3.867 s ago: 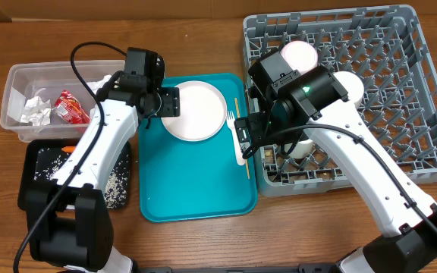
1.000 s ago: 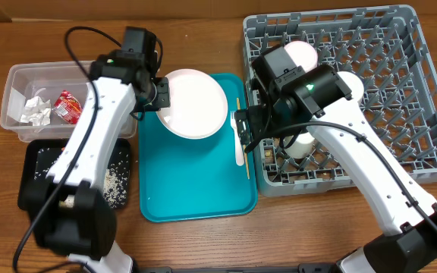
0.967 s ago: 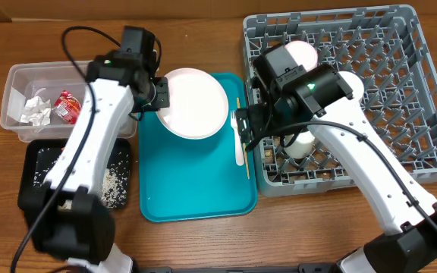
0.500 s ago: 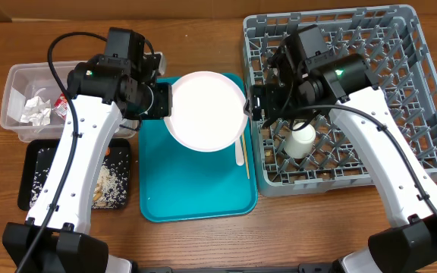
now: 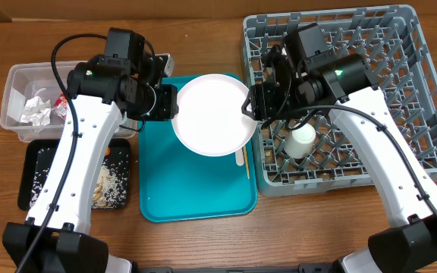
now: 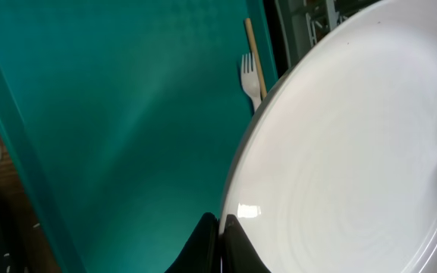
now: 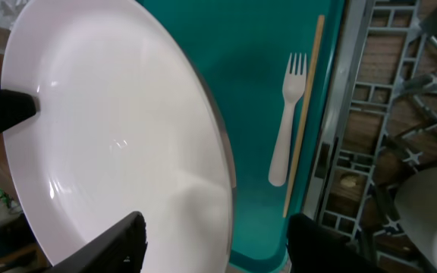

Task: Sort waste into correct bins and load items into the dishwasher
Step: 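Lift the white plate with the left gripper toward the right gripper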

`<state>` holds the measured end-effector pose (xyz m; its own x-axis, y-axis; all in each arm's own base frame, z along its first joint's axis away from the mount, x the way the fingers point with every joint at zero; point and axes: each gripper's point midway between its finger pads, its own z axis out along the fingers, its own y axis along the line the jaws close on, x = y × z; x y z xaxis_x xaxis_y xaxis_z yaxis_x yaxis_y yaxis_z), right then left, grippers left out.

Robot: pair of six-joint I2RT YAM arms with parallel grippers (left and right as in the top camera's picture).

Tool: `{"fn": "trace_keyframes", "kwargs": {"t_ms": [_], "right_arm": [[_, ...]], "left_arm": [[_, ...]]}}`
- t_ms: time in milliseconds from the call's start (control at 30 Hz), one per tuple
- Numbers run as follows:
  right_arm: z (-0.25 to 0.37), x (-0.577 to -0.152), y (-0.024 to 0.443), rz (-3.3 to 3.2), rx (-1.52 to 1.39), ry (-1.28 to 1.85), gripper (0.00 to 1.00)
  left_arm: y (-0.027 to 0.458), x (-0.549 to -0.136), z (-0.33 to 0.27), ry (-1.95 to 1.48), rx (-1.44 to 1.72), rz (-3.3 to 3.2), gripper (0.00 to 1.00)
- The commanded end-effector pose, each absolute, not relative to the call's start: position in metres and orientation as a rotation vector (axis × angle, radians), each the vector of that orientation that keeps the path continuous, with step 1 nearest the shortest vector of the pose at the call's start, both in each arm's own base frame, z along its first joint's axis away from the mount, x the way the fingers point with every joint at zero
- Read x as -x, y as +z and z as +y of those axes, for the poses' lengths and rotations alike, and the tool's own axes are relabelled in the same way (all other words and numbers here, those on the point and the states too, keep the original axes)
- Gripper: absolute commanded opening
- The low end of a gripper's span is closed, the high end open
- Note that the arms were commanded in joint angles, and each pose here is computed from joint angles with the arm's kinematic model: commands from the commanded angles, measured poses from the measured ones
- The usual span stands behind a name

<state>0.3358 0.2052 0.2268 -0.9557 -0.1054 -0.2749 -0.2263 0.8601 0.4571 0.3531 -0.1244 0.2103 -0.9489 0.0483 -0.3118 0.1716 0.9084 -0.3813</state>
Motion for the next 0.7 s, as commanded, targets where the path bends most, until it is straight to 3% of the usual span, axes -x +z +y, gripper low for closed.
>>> {"fn": "trace_keyframes", "kwargs": {"t_ms": [0, 100, 400, 533, 667], "right_arm": [[0.2075, -0.3370, 0.2289, 2.779, 0.267, 0.743, 0.53], [0.2075, -0.3370, 0.2289, 2.779, 0.267, 0.743, 0.45], [0.2090, -0.3363, 0.2297, 2.777, 0.270, 0.759, 0.42], [0.2090, -0.3363, 0.2297, 2.777, 0.270, 0.759, 0.30], [0.2090, -0.3364, 0.2298, 2.777, 0.270, 0.758, 0.28]], "left_arm": [[0.2312, -0.3501, -0.1388, -0.688, -0.253, 2.704, 0.04], [0.2316, -0.3497, -0.1397, -0.695, -0.259, 2.702, 0.04], [0.2333, -0.3487, -0.1430, -0.725, -0.269, 2.695, 0.04], [0.2334, -0.3489, -0.1430, -0.725, -0.269, 2.694, 0.04], [0.2334, -0.3489, -0.1430, -0.725, -0.269, 2.694, 0.04]]}}
